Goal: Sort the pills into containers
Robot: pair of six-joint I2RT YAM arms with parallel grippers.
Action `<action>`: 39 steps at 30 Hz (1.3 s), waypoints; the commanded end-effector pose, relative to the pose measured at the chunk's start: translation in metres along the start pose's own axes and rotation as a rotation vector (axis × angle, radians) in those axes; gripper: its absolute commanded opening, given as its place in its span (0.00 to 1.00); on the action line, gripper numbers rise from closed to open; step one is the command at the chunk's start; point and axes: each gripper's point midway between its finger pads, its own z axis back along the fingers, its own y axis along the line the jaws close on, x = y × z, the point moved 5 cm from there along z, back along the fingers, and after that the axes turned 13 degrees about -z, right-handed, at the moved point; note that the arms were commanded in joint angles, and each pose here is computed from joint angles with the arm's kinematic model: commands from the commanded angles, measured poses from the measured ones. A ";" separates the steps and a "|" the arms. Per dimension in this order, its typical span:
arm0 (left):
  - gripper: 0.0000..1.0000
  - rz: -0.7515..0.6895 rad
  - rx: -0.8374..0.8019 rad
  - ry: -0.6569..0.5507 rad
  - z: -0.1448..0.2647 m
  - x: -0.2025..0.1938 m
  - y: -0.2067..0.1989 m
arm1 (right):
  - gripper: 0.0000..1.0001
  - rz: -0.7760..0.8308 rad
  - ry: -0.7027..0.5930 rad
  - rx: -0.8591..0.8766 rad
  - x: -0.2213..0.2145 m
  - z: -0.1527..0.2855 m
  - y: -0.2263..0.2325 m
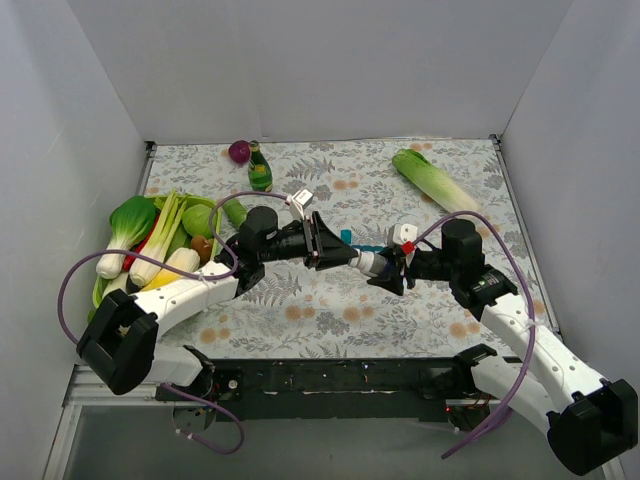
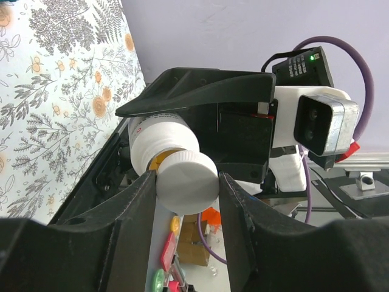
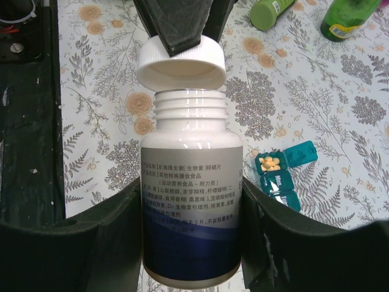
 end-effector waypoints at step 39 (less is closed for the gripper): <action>0.14 -0.012 0.079 0.050 -0.011 -0.010 0.008 | 0.05 0.030 0.014 -0.002 0.025 -0.007 0.000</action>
